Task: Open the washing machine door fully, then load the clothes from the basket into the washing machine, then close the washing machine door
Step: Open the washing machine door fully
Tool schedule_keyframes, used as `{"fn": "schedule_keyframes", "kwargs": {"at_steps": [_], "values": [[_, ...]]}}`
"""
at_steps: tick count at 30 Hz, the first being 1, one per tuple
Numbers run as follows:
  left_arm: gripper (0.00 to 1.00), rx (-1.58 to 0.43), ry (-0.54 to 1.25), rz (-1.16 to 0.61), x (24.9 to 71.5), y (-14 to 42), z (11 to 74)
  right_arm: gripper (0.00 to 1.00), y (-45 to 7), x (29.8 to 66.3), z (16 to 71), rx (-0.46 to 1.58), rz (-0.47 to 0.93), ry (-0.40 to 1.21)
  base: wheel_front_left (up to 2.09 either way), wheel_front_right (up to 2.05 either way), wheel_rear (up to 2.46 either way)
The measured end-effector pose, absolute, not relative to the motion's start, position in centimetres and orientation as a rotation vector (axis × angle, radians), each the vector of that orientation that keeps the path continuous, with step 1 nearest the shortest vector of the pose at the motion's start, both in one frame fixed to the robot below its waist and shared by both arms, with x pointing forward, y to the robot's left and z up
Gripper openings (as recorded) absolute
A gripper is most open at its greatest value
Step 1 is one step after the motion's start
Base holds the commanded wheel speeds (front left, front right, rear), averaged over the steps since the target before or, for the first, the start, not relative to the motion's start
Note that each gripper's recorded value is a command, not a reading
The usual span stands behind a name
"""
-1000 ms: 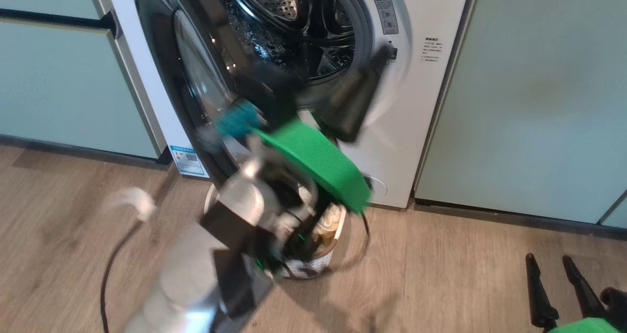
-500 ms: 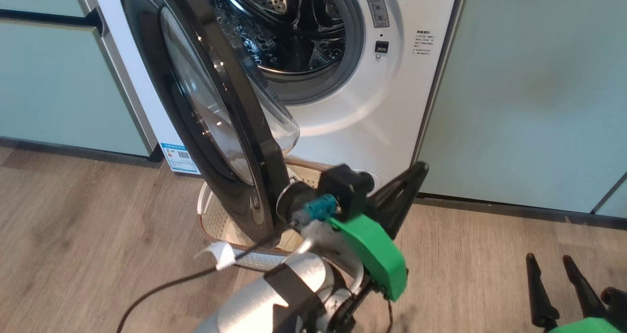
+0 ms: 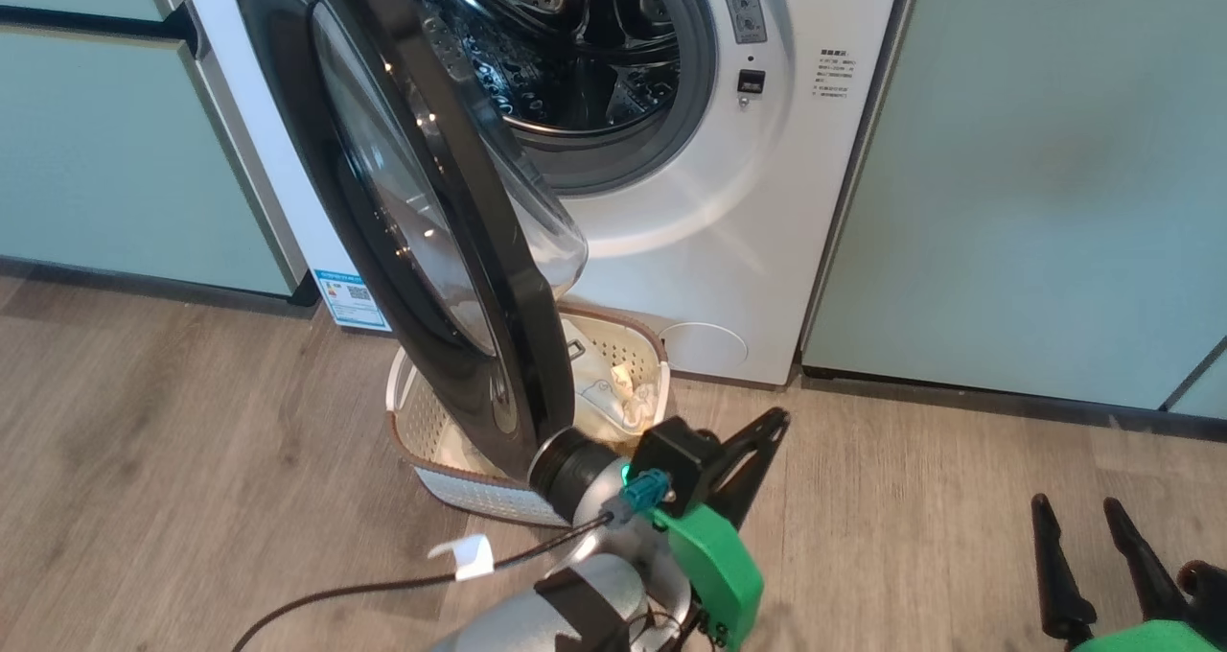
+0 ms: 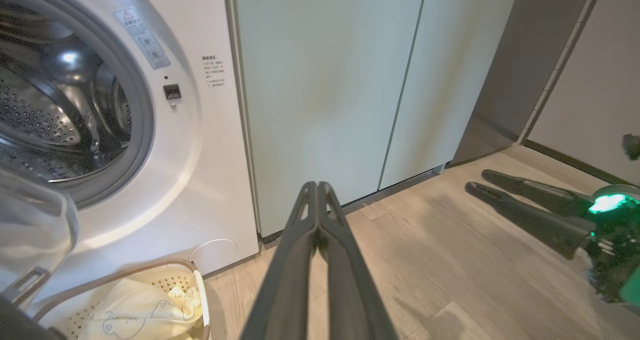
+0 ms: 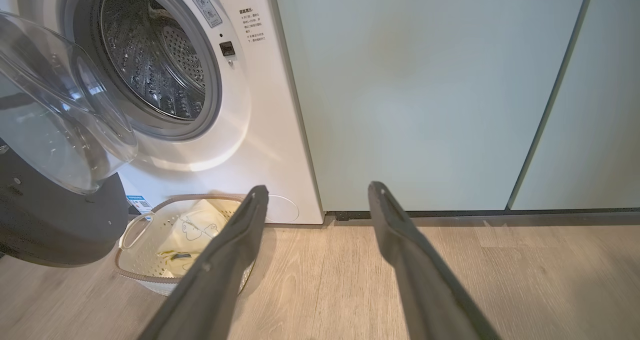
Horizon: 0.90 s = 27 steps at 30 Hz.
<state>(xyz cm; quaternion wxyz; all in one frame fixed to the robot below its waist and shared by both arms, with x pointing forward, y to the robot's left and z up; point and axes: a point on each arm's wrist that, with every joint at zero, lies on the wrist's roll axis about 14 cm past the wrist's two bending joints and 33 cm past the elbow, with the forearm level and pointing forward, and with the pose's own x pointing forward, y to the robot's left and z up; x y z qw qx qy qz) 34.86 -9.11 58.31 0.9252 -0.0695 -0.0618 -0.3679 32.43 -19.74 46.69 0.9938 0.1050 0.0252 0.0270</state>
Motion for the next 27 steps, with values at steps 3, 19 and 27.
{"fn": "schedule_keyframes", "kwargs": {"at_steps": [3, 19, 27], "values": [[0.0, -0.145, -0.096, -0.743, 35.0, -9.0, 57.0, 1.0, -19.8, 32.4, 46.6, 0.21, 0.052, 0.052, 0.0, 0.0, 0.0], [0.0, -0.155, -0.034, -0.6, 37.5, -6.8, 54.5, 1.0, -20.1, 32.4, 46.0, 0.212, 0.039, 0.073, 0.0, 0.0, 0.0], [0.0, -0.173, -0.057, -0.491, 39.8, -4.3, 55.2, 1.0, -20.0, 32.5, 45.8, 0.211, 0.041, 0.079, 0.0, 0.0, 0.0]]}}
